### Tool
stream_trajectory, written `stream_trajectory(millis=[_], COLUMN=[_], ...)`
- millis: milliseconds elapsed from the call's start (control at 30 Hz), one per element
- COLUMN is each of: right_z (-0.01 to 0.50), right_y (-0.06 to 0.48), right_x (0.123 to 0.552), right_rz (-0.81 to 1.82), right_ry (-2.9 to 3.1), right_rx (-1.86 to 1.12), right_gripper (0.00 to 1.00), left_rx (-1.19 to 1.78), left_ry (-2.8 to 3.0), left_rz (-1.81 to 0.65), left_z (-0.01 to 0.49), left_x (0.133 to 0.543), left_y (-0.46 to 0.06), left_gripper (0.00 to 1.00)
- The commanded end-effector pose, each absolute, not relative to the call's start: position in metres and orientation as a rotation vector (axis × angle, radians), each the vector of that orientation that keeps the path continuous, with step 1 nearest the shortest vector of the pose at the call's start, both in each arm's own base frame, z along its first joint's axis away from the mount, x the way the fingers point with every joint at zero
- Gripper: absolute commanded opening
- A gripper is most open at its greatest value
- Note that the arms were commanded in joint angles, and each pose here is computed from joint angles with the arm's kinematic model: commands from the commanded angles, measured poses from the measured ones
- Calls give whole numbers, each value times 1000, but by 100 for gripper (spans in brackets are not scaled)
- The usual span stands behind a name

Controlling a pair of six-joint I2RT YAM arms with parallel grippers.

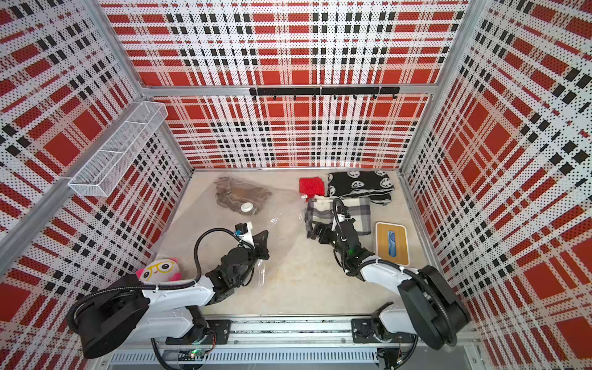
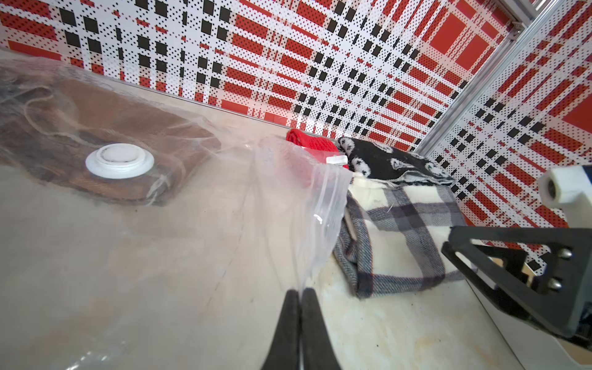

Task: Take the scarf out of the vacuum bag
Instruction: Adjust the scarf in the vacuum bag.

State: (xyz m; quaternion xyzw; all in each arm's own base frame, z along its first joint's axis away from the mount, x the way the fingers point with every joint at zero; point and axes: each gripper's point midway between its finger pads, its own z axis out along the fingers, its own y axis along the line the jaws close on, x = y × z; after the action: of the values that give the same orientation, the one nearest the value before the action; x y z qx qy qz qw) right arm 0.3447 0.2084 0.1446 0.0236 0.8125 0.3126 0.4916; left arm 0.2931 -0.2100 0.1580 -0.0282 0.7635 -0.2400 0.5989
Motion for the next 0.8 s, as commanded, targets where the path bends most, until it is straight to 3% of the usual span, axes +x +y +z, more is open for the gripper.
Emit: stream_trajectory(millis=[0,300,500,667,767], right_z=[174,173,151,141,131], right_y=[227,269,310,341,356], right_x=[366,387,387,381,384], right_rz=[742,816,847,873,832], right_ry=[1839,1772,1785,1754,1764], right_rx=[-34,-187,-293,-366,-406], right_gripper=[100,100,84,82,71], left_rx=[-39,-34,-29,-5,-10], left_ry=[1754,1775,1755,1741,1724], left_rz=[-568,-537,-564,-549,-574], left_z=[170,166,178,197,207], left_x=[298,305,307,317,318], left_y=[-218,-221,-223,-225,-225], left_gripper=[0,0,0,0,0])
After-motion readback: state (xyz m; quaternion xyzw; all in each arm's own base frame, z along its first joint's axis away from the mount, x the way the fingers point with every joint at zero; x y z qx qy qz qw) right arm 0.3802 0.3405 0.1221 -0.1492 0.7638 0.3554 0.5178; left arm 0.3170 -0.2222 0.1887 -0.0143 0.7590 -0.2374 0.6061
